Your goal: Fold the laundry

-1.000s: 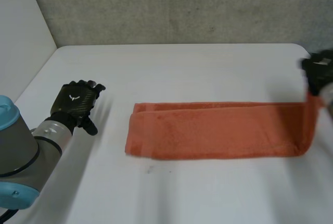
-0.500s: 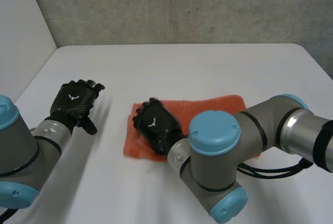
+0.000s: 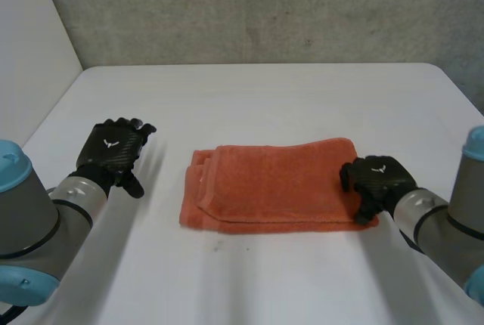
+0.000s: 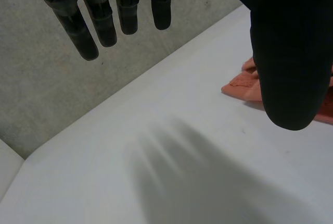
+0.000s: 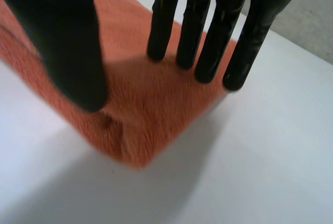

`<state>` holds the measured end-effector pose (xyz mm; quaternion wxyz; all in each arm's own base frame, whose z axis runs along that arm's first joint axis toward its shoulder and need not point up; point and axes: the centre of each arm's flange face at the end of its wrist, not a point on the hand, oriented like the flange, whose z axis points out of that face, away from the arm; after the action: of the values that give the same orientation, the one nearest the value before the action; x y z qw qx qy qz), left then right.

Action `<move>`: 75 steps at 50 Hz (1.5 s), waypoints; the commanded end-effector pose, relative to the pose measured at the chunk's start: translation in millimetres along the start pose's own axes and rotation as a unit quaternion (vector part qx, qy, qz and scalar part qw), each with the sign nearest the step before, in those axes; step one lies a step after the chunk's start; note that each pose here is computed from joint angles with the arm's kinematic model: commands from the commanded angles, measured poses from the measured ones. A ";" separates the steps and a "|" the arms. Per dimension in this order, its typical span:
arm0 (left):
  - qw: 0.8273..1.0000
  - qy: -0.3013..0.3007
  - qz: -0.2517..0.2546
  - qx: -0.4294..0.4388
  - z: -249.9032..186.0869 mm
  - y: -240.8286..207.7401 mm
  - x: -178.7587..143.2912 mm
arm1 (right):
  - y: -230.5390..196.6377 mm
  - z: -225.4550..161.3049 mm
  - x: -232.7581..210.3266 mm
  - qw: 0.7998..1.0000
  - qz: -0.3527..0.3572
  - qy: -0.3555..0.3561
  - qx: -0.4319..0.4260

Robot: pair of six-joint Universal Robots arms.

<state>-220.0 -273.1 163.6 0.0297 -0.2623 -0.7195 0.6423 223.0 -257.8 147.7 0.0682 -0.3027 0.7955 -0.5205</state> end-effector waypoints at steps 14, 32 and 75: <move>1.000 0.001 0.000 -0.001 -0.6 0.3 1.2 | -61.3 14.9 -7.1 0.980 -0.133 0.047 0.141; 1.000 0.003 0.001 0.000 -1.1 -0.5 2.4 | -43.5 5.4 -217.8 0.939 -0.225 -0.209 0.158; 0.987 0.075 -0.093 -0.104 19.8 -10.0 88.8 | -57.3 55.1 -95.4 0.995 0.049 -0.087 0.021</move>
<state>-314.7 -256.3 138.4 0.1335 -0.2435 -0.7983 0.5344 348.5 -258.7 147.0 0.1686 -0.3091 0.7912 -0.5001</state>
